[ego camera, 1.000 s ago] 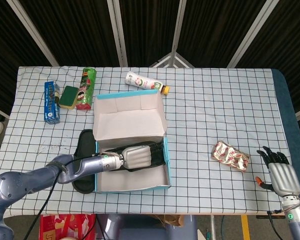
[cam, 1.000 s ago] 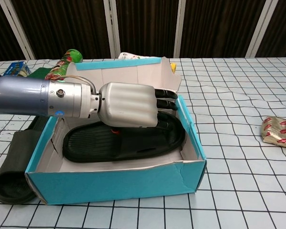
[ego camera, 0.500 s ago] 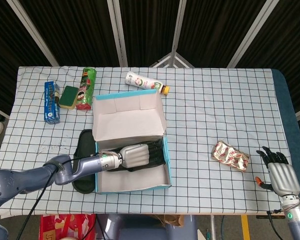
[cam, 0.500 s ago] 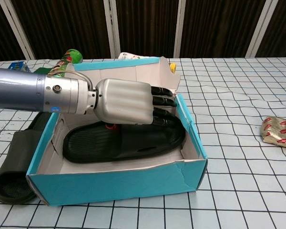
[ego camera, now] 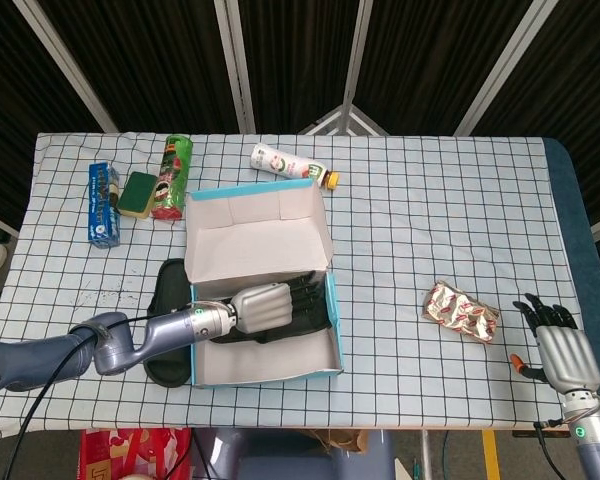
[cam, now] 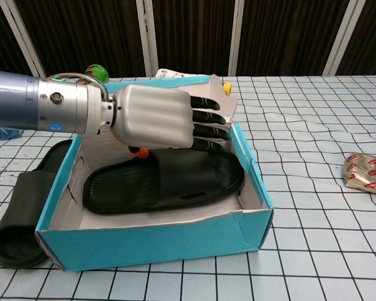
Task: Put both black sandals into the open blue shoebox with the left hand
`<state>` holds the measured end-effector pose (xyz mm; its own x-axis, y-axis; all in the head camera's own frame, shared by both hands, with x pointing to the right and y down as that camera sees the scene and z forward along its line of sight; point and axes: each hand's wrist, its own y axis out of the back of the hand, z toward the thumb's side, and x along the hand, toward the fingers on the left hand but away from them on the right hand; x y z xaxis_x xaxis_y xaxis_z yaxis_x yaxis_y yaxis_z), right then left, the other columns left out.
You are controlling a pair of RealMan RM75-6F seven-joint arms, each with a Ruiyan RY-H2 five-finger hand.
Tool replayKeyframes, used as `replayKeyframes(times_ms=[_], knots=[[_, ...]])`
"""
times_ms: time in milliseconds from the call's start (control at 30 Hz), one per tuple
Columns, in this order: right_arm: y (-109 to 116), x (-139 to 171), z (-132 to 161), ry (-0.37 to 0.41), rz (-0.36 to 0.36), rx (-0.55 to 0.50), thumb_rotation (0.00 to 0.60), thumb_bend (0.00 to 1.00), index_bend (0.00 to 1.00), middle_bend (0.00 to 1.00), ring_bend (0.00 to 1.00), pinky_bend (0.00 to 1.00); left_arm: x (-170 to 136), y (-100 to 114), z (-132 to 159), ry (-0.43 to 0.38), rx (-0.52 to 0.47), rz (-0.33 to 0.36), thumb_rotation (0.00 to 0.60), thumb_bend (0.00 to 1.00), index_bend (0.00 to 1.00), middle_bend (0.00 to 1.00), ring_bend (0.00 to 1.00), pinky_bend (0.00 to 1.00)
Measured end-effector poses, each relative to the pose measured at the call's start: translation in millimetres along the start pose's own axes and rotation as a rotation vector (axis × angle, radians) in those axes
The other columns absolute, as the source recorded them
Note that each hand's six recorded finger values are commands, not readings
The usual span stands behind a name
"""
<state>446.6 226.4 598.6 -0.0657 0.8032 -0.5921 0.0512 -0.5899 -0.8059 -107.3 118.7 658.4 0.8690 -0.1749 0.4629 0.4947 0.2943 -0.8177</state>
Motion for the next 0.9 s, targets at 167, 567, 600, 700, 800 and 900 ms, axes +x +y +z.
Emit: replayKeyframes(times_ms=[167,567,600,700,800,900], knots=[[0,0,-1,-0.002,0.001,-0.002,0.600,0.29,0.16,0.08,0.16,0.10,-18,10,-20,0.034,0.041,0.018,0.600,0.21,0.07,0.11,0.00,0.00],[2,2,2,0.002,-0.005,-0.008,0.600,0.29,0.16,0.08,0.16,0.10,-119,12,-78,0.404,-0.305,0.068,0.600,0.22,0.15,0.28,0.00,0.00],[2,2,2,0.003,-0.005,-0.007,0.600,0.29,0.16,0.08,0.16,0.10,-132,9,-75,0.435,-0.351,0.047,0.600,0.22,0.14,0.28,0.00,0.00],[3,3,2,0.003,-0.006,-0.008,0.600,0.29,0.16,0.08,0.16,0.10,-160,4,-60,0.491,-0.470,0.000,0.600,0.22,0.14,0.29,0.00,0.00],[3,3,1,0.004,-0.005,-0.010,0.600,0.29,0.16,0.08,0.16,0.10,-191,0,-43,0.573,-0.568,-0.020,0.600,0.20,0.12,0.28,0.00,0.00],[2,3,2,0.006,-0.002,-0.011,0.600,0.29,0.16,0.08,0.16,0.10,-227,-5,-26,0.693,-0.655,-0.030,0.600,0.18,0.11,0.26,0.00,0.00]])
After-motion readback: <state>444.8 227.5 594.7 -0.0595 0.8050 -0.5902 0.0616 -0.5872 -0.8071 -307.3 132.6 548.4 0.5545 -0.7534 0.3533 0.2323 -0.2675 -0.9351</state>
